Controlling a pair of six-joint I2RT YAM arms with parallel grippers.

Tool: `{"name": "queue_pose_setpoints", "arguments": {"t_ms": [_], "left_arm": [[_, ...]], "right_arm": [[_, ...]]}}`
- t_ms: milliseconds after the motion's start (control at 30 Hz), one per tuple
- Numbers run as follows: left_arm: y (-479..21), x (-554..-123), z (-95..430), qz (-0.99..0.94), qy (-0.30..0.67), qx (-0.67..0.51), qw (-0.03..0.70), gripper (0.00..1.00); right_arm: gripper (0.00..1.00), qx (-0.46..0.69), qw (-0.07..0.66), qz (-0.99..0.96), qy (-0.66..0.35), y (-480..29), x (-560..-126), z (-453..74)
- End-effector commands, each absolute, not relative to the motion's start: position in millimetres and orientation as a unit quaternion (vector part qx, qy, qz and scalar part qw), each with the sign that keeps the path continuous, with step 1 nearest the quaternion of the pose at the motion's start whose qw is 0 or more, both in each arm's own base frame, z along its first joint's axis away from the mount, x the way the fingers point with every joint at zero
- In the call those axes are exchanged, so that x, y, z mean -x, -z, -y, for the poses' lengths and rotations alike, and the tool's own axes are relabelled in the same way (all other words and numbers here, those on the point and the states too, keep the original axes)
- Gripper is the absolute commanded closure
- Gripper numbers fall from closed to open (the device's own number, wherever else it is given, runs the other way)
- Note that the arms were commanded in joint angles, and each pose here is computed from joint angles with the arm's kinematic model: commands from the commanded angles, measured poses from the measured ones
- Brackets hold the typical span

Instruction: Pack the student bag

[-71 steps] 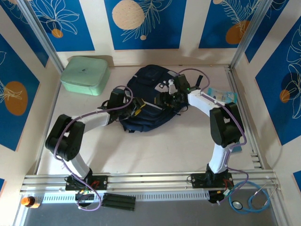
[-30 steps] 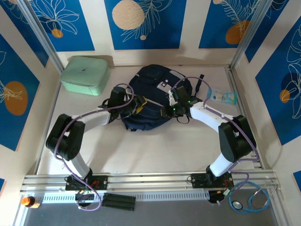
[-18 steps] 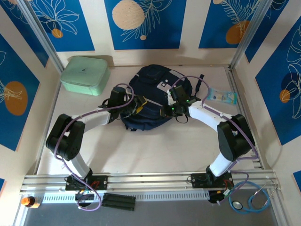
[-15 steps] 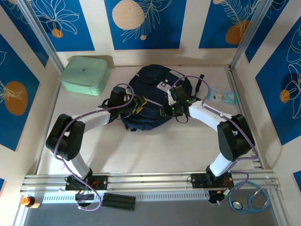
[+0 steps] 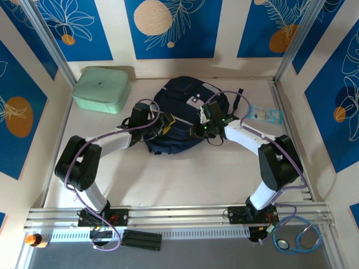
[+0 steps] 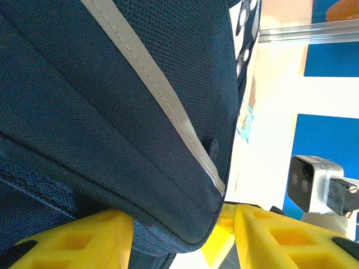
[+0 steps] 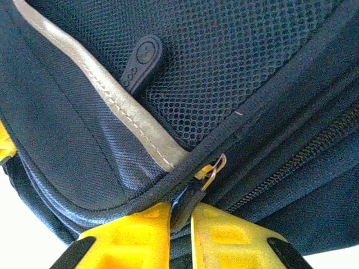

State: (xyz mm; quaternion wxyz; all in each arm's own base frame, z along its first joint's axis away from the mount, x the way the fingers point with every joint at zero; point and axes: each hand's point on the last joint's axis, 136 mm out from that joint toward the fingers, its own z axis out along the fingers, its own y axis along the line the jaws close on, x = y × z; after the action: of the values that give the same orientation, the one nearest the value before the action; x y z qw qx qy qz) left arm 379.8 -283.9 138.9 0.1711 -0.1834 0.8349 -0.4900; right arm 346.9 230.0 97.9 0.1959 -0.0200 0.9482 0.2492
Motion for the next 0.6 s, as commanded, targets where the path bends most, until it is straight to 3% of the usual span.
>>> {"name": "queue_pose_setpoints", "arguments": {"t_ms": [0,200,500,567], "left_arm": [[-159.5,-382.6,294.4,-0.821,0.517,0.155,0.185,0.5],[-156.4,-383.9,295.9,-0.821,0.518,0.157,0.181,0.5],[-148.7,-383.7,295.1,-0.825,0.512,0.159,0.177,0.5],[-146.5,-384.0,294.7,-0.826,0.511,0.161,0.176,0.5]], "right_arm": [[0.82,-0.026,0.19,-0.946,-0.262,-99.3,-356.8,-233.6],[0.8,-0.084,0.158,-0.946,-0.27,-88.8,-355.9,-233.4],[1.0,-0.079,0.176,-0.933,-0.303,-101.2,-357.1,-243.5],[1.0,-0.062,0.178,-0.932,-0.31,-106.8,-352.4,-245.8]]}}
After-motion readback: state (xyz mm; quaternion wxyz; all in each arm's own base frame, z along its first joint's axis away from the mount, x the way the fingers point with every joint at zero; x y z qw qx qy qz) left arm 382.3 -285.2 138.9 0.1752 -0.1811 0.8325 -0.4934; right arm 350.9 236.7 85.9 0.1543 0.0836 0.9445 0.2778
